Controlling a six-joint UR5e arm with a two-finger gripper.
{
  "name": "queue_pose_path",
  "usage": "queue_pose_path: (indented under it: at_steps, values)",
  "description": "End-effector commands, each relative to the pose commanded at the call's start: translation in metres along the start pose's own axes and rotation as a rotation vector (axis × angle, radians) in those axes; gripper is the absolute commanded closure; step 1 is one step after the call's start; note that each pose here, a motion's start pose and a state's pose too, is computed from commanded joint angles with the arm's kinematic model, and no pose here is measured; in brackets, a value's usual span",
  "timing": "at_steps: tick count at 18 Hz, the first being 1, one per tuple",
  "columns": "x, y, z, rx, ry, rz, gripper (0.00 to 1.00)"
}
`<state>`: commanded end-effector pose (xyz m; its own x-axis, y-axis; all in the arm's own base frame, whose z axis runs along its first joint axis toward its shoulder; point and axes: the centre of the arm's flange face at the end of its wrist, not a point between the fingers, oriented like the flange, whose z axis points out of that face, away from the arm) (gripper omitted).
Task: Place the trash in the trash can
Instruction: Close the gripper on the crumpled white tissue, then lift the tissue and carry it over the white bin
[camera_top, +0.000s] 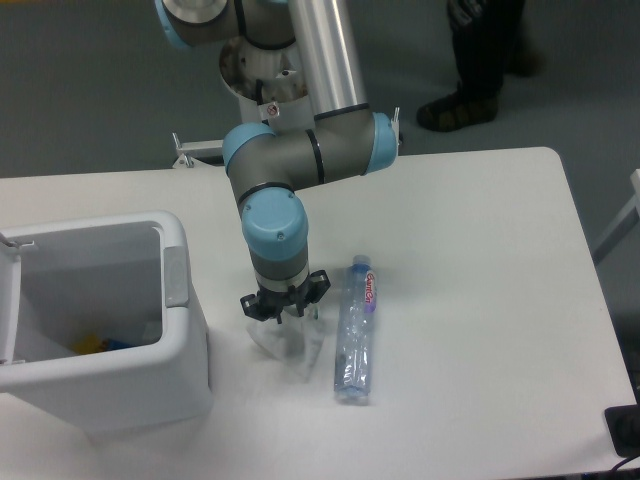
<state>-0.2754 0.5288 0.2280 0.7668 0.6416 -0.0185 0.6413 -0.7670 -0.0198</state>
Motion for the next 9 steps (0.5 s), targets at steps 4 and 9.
queue_pose_path:
  at_steps: [4, 9]
  values:
    - [-0.024, -0.01, -0.05, 0.092, 0.017, -0.017, 1.0]
    - [-0.085, -0.051, -0.196, 0.392, 0.214, -0.109, 1.0]
